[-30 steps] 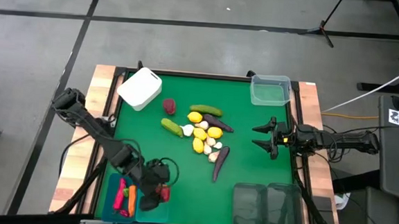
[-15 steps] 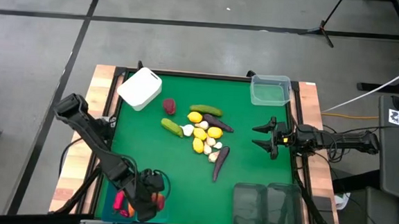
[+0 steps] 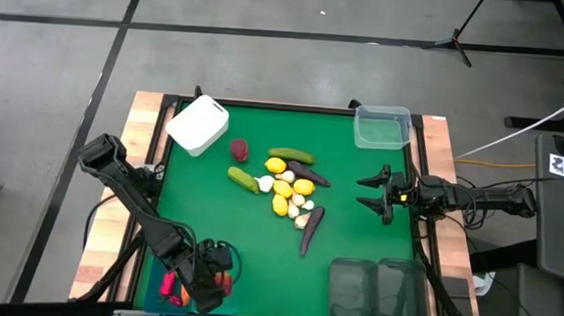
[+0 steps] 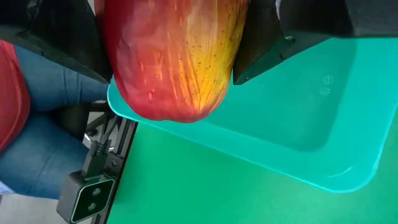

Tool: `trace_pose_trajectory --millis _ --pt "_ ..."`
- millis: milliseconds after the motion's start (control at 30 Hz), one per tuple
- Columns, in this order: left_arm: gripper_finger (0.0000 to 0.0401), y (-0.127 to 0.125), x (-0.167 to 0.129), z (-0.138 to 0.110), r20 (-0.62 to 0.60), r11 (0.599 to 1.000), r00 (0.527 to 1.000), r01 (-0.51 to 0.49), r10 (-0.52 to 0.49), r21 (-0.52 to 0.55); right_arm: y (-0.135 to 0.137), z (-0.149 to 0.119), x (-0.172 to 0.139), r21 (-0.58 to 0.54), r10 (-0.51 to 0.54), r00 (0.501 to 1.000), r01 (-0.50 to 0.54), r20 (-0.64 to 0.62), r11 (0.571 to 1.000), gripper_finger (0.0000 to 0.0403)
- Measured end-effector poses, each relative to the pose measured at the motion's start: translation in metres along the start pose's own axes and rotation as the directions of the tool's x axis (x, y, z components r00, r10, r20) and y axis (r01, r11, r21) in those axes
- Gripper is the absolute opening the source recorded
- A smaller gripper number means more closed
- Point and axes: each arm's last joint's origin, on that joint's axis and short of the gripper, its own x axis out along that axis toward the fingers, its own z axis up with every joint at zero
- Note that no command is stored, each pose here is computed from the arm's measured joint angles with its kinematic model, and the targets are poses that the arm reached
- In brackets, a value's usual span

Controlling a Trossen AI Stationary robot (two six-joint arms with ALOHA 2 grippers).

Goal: Sort produce into baskets
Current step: Put the apple into the transparent blue bin

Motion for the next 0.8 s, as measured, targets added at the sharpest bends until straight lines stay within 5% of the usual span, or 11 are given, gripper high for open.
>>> trace_pose_trajectory --millis 233,567,800 --pt "0.0349 0.001 0.000 0.000 -0.008 1.000 1.000 -0.002 0.002 -0.004 0.000 0.000 0.000 0.000 0.000 1.000 0.000 -0.001 1.000 0.0280" --pt "0.0349 0.002 0.001 0.002 -0.007 0.999 1.000 -0.006 0.005 -0.040 0.000 0.000 0.000 0.000 0.000 1.000 0.000 -0.001 1.000 0.0280" --pt "0.0349 0.019 0.005 0.036 0.037 0.975 0.998 -0.033 0.042 -0.220 0.000 0.000 0.000 0.000 0.000 1.000 0.000 -0.001 1.000 0.0280"
